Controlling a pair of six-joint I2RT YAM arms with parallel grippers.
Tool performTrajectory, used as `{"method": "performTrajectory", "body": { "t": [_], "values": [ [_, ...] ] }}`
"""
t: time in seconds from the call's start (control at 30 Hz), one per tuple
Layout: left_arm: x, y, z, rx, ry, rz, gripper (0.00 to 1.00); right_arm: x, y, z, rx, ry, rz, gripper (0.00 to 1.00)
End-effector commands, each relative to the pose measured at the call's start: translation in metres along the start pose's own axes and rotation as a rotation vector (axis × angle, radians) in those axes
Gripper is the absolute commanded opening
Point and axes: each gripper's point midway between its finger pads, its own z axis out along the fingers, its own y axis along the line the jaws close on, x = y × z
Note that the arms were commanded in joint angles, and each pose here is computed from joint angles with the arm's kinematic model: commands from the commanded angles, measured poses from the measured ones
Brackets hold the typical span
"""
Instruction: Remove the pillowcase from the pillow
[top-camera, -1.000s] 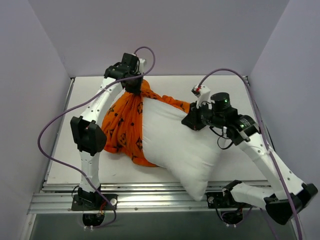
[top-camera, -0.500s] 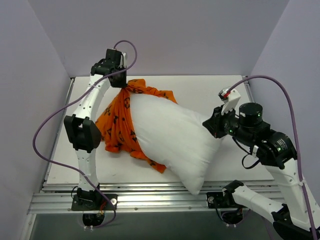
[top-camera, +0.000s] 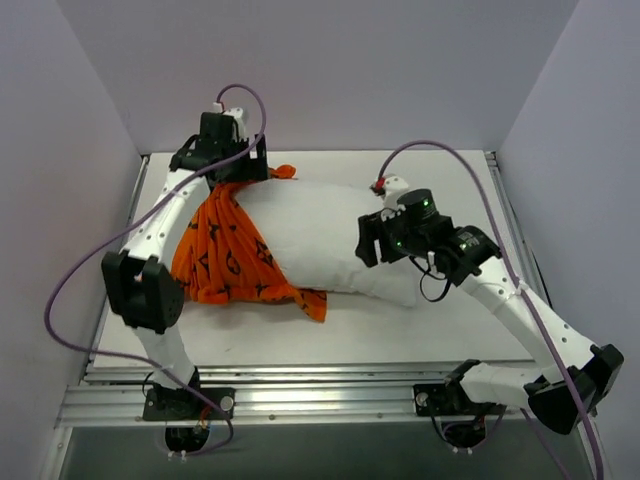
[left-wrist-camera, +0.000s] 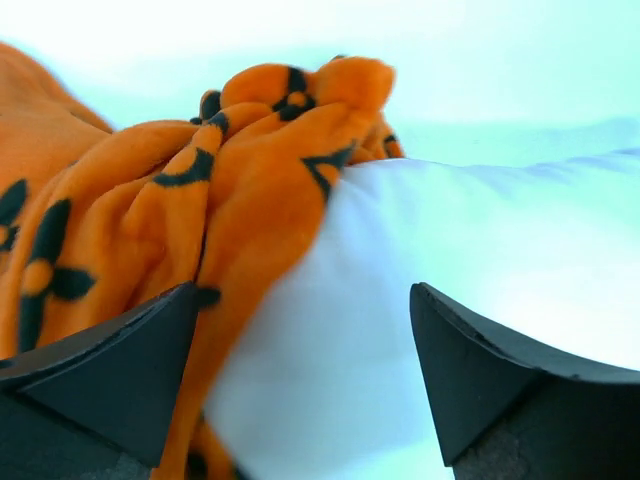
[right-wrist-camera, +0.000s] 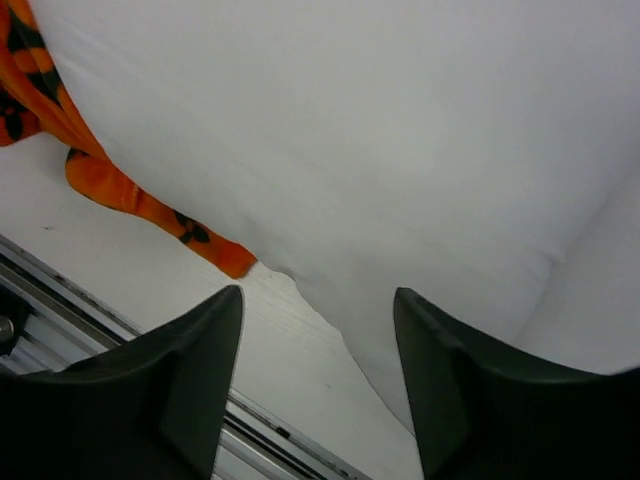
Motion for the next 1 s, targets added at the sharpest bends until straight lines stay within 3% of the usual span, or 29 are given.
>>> {"method": "performTrajectory", "body": {
  "t": [0.0,0.03,0.1,0.13,0.27,0.47,0.7,0.73,0.77,0.8,0.83,0.87,0.97],
  "values": [
    [-0.058,-0.021,-0.080,0.100,-0.250,-0.039,0.94,-0.037,0.046,-0.001,-0.112,-0.149,-0.151,0.64],
    [-0.052,-0.019,-0.096,0.099,-0.257,-0.051,0.94,-0.038,0.046,0.012,-0.070,-0.136,-0.203,0.76],
    [-0.040,-0.017,-0.110,0.088,-0.252,-0.073,0.94,-0.033,0.067,0.025,-0.072,-0.117,-0.307,0.87],
    [-0.039,-0.016,-0.134,0.088,-0.285,-0.079,0.94,-0.028,0.063,0.042,-0.017,-0.084,-0.344,0.90],
    [0.014,0.009,-0.152,-0.012,-0.236,-0.103,0.94,-0.021,0.077,0.073,-0.020,-0.058,-0.581,0.99],
    [0.095,0.036,-0.170,-0.070,-0.124,-0.145,0.94,-0.012,0.089,0.107,-0.020,-0.010,-0.794,1.00],
    [0.144,0.042,-0.168,-0.060,-0.062,-0.200,0.94,0.039,0.071,0.163,0.022,0.201,-0.888,1.00],
    [0.151,0.043,-0.165,-0.054,-0.044,-0.202,0.94,0.050,0.066,0.173,0.034,0.239,-0.894,0.97],
    [0.153,0.041,-0.164,-0.046,-0.038,-0.203,0.94,0.052,0.064,0.177,0.037,0.247,-0.886,0.86],
    [0.154,0.041,-0.161,-0.042,-0.039,-0.201,0.94,0.053,0.059,0.182,0.041,0.250,-0.865,0.38],
    [0.158,0.041,-0.158,-0.044,-0.029,-0.203,0.94,0.056,0.061,0.186,0.021,0.253,-0.844,0.10],
    [0.159,0.042,-0.156,-0.044,-0.027,-0.203,0.94,0.055,0.062,0.188,0.011,0.247,-0.809,0.00],
    [0.164,0.046,-0.147,-0.064,-0.015,-0.204,0.95,0.050,0.071,0.185,-0.047,0.226,-0.764,0.00]
  ]
}}
